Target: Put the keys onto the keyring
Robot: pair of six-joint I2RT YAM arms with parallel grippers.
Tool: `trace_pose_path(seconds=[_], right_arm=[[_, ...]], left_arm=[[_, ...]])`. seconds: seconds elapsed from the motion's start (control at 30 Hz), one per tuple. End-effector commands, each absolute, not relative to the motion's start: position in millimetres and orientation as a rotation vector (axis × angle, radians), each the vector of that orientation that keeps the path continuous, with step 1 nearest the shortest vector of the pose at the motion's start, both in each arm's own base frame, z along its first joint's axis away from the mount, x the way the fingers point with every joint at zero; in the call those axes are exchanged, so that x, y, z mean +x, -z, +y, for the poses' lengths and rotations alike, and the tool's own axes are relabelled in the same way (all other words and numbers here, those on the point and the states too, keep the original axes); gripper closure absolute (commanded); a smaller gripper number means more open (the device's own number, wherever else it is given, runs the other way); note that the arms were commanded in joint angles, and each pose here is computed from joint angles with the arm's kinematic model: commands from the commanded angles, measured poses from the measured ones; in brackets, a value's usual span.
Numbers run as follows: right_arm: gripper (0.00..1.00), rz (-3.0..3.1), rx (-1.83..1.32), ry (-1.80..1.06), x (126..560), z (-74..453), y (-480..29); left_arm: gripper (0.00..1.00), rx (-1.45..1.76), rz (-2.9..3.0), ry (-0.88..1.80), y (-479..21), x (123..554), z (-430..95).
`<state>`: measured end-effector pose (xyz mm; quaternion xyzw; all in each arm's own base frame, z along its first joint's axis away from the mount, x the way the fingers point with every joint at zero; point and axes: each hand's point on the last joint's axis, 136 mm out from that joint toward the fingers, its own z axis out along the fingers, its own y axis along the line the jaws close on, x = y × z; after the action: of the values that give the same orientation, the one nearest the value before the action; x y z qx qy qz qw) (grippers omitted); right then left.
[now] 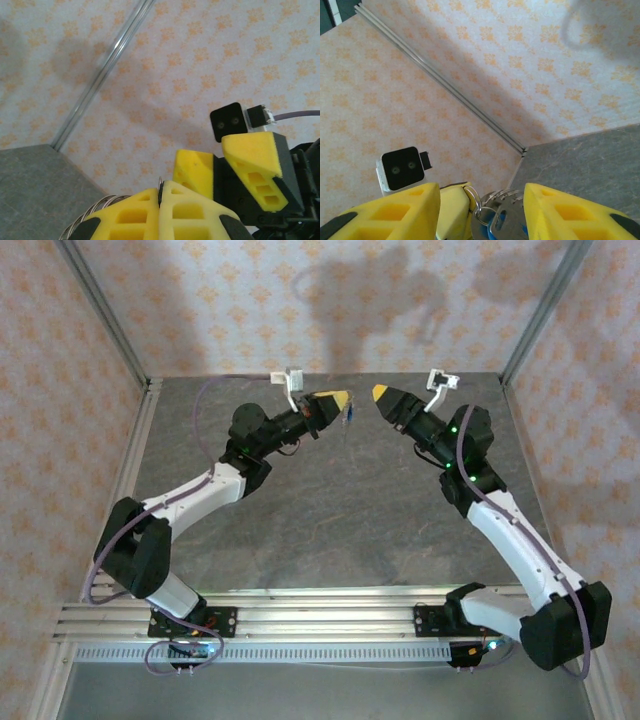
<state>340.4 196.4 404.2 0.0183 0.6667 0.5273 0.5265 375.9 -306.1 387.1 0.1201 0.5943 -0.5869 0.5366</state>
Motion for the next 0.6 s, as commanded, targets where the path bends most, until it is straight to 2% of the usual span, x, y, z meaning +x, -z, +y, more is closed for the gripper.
trace_pose_path(seconds=[0.0, 0.57], right_arm=[[0.53, 1.483, -0.012, -1.327, 338, 201, -436], [0.58, 1.462, -0.013, -1.456, 348, 226, -425]], left_arm=[[1.0, 0.304, 1.297, 1.486, -425, 368, -304], [1.0, 0.263, 1.279, 1.515, -433, 367, -309]])
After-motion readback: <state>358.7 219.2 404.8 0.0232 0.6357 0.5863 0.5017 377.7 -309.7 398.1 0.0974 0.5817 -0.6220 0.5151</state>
